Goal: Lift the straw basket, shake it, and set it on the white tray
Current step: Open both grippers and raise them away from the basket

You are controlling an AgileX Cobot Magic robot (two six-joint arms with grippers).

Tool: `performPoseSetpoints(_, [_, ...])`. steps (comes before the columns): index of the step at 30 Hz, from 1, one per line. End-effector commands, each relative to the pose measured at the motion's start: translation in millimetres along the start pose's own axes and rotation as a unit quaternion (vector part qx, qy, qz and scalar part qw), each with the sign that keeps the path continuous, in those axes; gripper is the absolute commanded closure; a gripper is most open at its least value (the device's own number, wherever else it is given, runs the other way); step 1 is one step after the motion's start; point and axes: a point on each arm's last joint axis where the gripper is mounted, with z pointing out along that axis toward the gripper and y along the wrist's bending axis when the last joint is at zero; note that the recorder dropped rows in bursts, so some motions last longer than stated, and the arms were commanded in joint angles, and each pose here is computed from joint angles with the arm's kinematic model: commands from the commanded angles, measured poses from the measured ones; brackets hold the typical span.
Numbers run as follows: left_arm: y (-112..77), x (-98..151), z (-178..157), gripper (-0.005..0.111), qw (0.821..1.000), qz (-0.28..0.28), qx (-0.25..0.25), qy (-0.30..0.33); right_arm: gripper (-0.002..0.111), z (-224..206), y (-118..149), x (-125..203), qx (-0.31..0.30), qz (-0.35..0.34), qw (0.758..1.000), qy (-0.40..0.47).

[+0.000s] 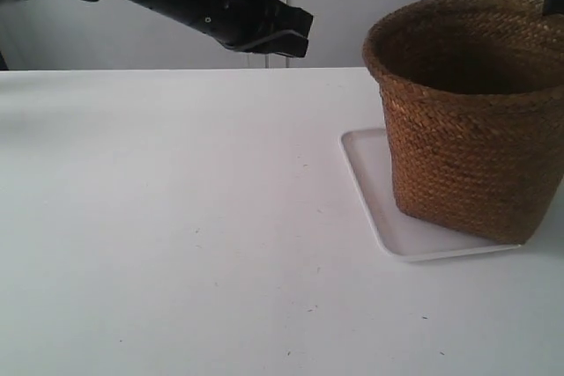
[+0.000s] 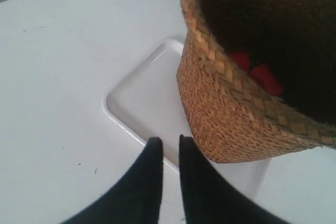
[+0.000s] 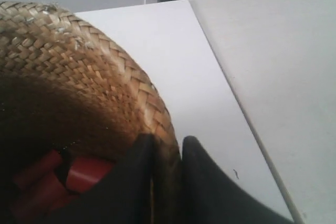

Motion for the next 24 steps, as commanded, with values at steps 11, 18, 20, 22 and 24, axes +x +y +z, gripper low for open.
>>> performPoseSetpoints(11, [-6.3, -6.8, -12.9, 0.033, 1.0, 0.025, 0.0, 0.005, 0.035, -1.5, 5.6, -7.8, -0.037, -0.007, 0.999, -0.034])
performPoseSetpoints(18, [-14.2, -27.8, -60.7, 0.036, 0.992, 0.075, -0.091, -0.037, 0.037, -52.7, -1.3, -31.8, -0.068, 0.014, 0.986, -0.154])
performPoseSetpoints(20, [-12.3, -26.6, -76.7, 0.038, 0.988, 0.071, -0.138, -0.028, 0.037, -72.4, -6.1, -35.5, -0.07, 0.026, 0.981, -0.179])
performPoseSetpoints(22, [-13.6, -21.5, -97.6, 0.039, 0.98, 0.073, -0.183, -0.031, 0.04, -100.1, -13.1, -38.6, -0.074, 0.043, 0.974, -0.211])
performPoseSetpoints(24, [-18.8, -12.8, -117.6, 0.039, 0.975, 0.07, -0.207, -0.046, 0.048, -127.1, -21.1, -36.1, -0.074, 0.055, 0.965, -0.244])
